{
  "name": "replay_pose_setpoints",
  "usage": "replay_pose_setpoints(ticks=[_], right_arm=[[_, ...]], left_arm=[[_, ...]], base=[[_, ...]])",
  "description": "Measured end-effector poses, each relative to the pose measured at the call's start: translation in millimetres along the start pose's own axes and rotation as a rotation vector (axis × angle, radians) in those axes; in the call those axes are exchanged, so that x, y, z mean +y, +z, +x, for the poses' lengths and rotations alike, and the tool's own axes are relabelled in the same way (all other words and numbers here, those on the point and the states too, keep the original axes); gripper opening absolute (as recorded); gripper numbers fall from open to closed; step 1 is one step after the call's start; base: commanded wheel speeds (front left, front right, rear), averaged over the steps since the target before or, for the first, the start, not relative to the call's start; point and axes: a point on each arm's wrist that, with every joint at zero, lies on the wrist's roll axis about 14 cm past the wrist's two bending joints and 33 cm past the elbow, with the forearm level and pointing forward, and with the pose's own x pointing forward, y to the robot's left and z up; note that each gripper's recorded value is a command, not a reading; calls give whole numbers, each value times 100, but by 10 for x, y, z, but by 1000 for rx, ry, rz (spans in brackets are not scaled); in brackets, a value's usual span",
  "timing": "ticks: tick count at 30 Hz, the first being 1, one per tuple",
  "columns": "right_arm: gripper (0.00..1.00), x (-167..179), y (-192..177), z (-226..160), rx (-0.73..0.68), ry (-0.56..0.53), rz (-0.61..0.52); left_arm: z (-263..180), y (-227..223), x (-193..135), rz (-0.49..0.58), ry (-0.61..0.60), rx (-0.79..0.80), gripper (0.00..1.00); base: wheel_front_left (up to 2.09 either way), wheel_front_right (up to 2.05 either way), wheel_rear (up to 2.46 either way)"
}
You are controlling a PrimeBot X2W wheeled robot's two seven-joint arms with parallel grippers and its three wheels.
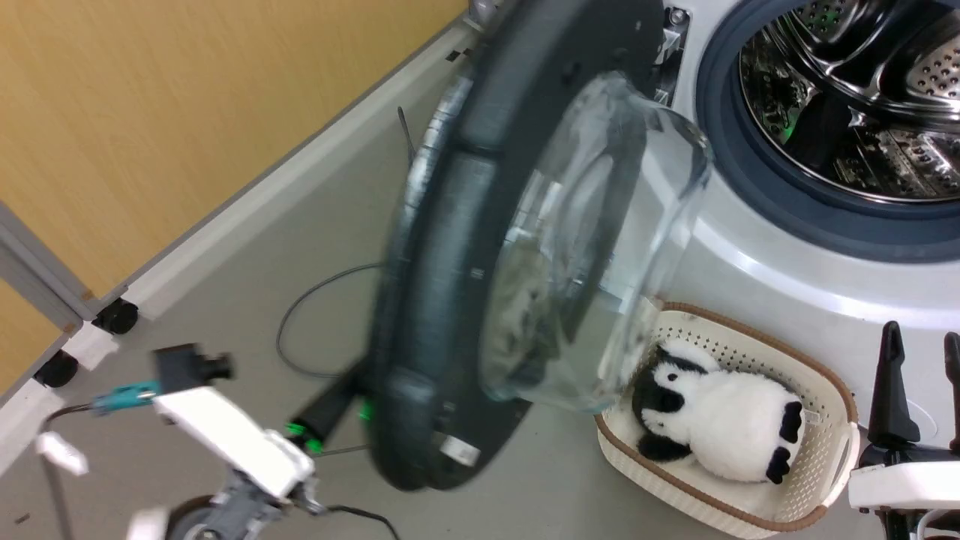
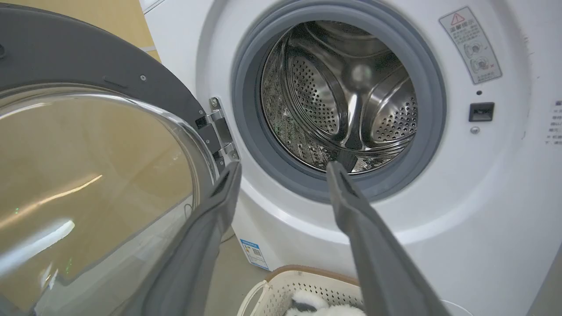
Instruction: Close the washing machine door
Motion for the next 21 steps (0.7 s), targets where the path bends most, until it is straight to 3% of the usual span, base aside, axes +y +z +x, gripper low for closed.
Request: replay_pose_setpoints(ticks=[6, 21], right_arm=[[100, -20, 116, -51, -34, -10, 8], [100, -823, 427, -618, -88, -244, -56]], left_arm=[[113, -539, -349, -2, -126, 196, 0], [705, -1800, -965, -37, -340, 561, 0]], base=[[0, 0, 0], [0, 0, 0]])
